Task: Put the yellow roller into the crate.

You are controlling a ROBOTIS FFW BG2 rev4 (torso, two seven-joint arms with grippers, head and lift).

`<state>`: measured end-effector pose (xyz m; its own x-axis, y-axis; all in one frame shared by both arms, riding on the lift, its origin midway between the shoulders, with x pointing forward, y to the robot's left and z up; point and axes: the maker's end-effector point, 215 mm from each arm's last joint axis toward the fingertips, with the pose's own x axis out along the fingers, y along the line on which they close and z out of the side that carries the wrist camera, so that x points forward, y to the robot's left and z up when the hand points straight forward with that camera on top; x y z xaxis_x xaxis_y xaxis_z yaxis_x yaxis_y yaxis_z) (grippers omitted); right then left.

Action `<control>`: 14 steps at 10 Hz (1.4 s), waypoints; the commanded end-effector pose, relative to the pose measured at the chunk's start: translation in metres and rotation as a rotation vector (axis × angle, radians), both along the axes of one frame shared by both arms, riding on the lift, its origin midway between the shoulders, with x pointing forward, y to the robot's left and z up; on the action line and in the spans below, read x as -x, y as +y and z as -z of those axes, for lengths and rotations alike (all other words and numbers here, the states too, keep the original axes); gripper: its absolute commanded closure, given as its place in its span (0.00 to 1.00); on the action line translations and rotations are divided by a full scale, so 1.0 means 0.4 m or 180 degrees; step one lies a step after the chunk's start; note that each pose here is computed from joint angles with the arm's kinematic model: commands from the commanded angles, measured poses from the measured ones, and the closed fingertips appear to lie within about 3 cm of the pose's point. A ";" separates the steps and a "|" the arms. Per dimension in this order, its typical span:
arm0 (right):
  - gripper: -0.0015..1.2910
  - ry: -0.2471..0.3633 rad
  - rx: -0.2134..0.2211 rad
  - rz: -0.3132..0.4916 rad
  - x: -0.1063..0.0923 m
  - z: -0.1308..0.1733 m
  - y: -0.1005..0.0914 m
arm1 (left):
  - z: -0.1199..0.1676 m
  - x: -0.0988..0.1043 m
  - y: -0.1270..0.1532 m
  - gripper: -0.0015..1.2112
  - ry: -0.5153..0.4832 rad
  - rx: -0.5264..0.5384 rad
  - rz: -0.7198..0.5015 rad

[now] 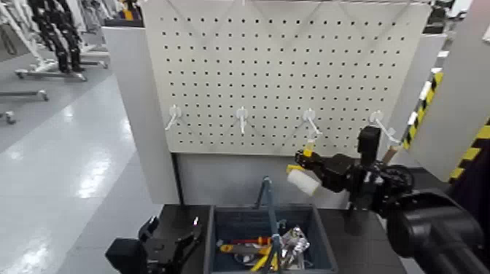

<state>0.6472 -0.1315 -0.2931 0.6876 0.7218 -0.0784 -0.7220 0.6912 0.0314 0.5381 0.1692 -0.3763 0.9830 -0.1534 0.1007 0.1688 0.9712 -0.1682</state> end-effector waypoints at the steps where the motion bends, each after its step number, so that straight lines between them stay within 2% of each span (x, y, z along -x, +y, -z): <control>1: 0.96 -0.0017 -0.0031 0.0010 0.008 -0.008 -0.002 | 0.000 -0.001 -0.001 0.09 -0.0002 -0.0005 0.0008; 4: 0.96 -0.0078 -0.0122 -0.0010 0.039 -0.039 0.003 | 0.000 -0.002 -0.002 0.09 -0.0001 -0.0011 0.0013; 7: 0.96 -0.0171 -0.0240 -0.0068 0.104 -0.097 0.027 | 0.002 0.000 -0.002 0.09 0.0004 -0.0011 0.0013; 9: 0.96 -0.0172 -0.0294 -0.0026 0.133 -0.120 0.016 | 0.002 0.000 -0.002 0.09 0.0004 -0.0011 0.0013; 10: 0.96 -0.0163 -0.0326 0.0074 0.142 -0.128 -0.005 | 0.003 -0.001 0.000 0.09 0.0008 -0.0012 0.0009; 11: 0.96 -0.0109 -0.0378 0.0146 0.150 -0.115 -0.022 | 0.004 0.001 0.000 0.09 0.0008 -0.0011 0.0008; 14: 0.96 0.0141 -0.0686 0.0226 0.189 -0.043 -0.032 | 0.001 0.000 0.001 0.09 0.0003 -0.0006 0.0003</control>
